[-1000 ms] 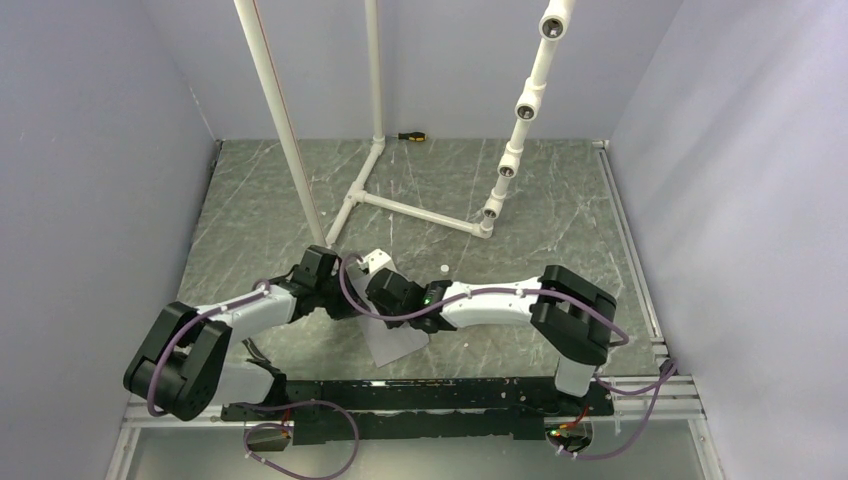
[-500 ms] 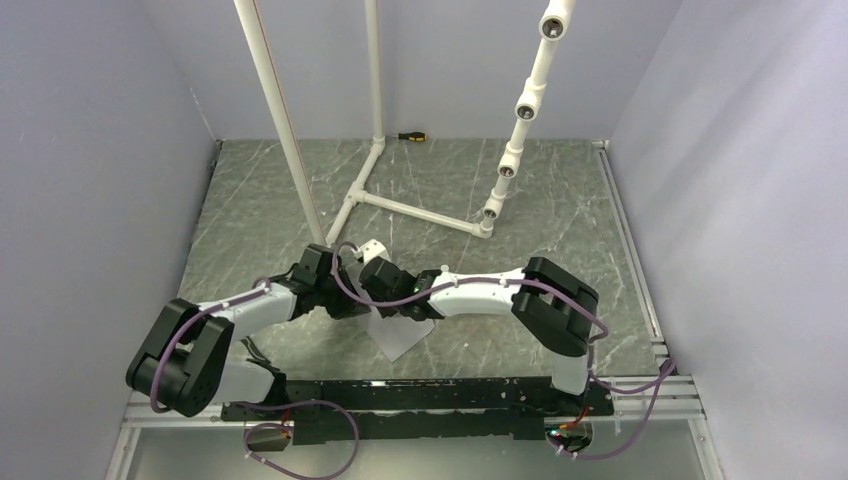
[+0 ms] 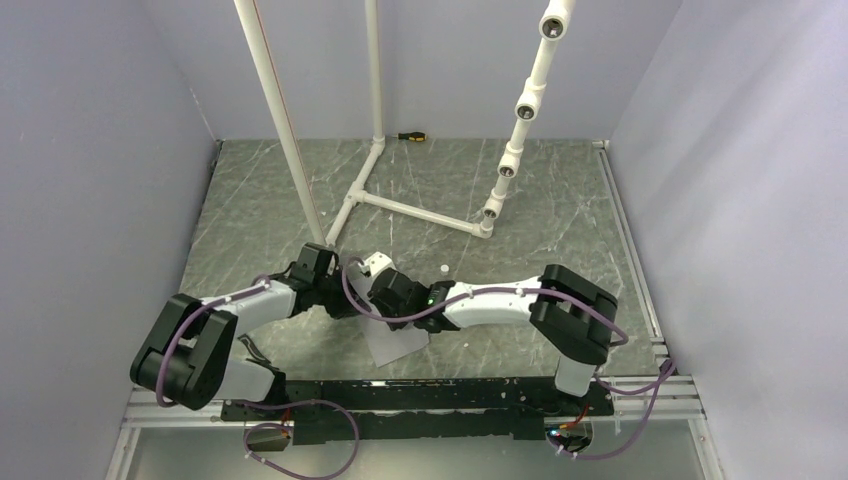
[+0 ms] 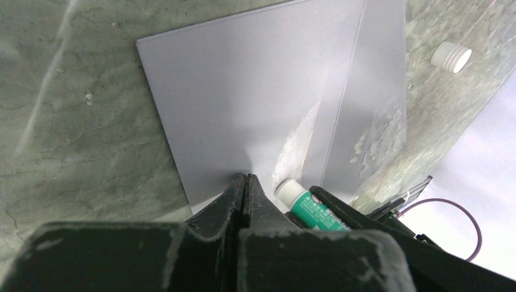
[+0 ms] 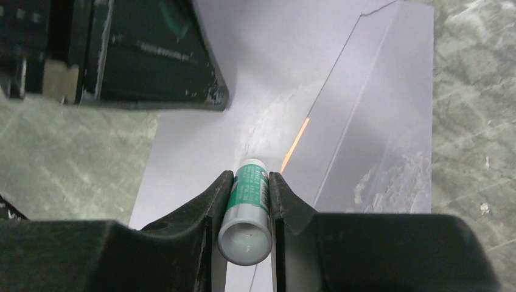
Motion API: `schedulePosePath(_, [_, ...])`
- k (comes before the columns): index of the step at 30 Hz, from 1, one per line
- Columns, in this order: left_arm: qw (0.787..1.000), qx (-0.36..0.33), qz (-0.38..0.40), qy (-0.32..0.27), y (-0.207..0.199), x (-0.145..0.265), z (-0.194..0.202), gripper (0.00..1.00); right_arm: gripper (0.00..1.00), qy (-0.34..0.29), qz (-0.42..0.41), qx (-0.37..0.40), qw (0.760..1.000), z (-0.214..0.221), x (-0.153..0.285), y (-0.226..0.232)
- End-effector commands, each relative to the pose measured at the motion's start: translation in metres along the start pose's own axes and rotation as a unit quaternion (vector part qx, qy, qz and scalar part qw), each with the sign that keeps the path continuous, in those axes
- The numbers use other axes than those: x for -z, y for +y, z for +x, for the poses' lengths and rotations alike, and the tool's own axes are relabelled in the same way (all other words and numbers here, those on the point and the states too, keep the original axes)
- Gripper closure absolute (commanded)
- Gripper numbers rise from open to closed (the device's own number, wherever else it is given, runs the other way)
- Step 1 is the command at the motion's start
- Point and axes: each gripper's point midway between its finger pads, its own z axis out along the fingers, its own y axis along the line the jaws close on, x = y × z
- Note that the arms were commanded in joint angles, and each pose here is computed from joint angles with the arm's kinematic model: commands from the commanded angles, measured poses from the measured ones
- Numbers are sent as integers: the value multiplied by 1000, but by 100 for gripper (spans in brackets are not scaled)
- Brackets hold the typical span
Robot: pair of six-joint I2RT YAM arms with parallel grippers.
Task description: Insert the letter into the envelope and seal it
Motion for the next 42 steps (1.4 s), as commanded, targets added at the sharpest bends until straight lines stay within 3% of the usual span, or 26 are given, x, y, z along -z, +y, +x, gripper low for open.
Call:
schedulePosePath(1, [997,24,-72,5,35,-7,5,98,100,92,-11,33,995,59,13,-5])
schedulePosePath(17, [996,26,-84,11,42,-11,5,98,100,64,74,7,995,-1,-22,-27])
schedulePosePath(23, [995,40,-86,10,47,-9,4,98,100,76,97,-10,992,9,-16,-38])
schedulePosePath(34, [994,58,-89,16,55,-10,5,98,100,110,23,23,993,54,9,-6])
schedulePosePath(42, [995,60,-84,14,53,-9,4,98,100,101,41,14,994,43,-4,-16])
